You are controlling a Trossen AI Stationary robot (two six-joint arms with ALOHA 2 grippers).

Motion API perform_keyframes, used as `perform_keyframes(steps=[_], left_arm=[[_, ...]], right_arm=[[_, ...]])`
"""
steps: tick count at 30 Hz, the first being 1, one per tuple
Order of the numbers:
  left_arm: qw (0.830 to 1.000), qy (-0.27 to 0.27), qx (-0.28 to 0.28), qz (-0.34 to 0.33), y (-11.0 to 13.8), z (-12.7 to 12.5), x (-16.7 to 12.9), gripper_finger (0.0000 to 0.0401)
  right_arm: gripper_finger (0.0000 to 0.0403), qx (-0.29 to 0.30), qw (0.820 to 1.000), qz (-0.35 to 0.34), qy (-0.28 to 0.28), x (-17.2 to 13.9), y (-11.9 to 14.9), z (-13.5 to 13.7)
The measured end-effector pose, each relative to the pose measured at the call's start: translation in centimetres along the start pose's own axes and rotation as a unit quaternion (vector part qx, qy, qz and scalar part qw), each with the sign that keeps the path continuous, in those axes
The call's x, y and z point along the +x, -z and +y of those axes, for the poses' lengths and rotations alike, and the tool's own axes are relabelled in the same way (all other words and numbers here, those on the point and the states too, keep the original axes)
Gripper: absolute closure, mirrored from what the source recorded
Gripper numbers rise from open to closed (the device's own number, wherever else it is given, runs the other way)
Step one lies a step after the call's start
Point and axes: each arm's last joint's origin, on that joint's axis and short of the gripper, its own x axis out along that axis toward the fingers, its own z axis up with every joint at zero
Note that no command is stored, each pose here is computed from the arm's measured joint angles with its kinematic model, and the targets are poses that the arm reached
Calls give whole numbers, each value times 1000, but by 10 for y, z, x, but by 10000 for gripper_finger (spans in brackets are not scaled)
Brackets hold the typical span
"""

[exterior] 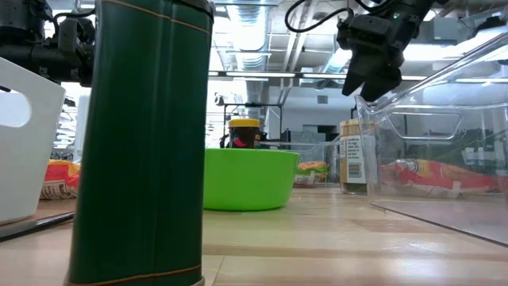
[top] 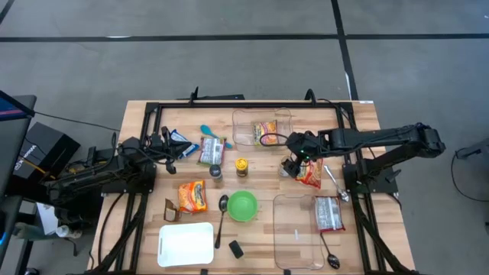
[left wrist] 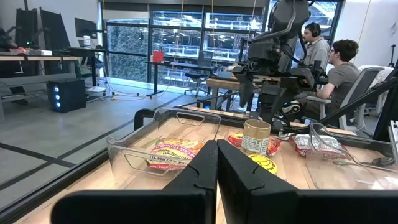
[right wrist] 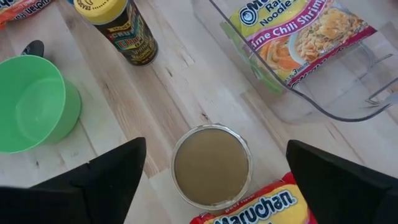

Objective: Pick & Place Food Item
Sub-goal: Put the gold seasoning into the bottom transparent bin

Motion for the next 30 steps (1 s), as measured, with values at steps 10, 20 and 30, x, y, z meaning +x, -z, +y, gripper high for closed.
perform_keyframes(steps=[10,20,30], left_arm=[[1000,0,0,0,0,0,0,400],[1000,0,0,0,0,0,0,400],[1000,0,0,0,0,0,0,400]], right_arm=[[25,-7,1000,-1,11,5,7,1],[26,-27,999,-19,21,8,14,8],[26,-49,998,6,37,24,17,13]])
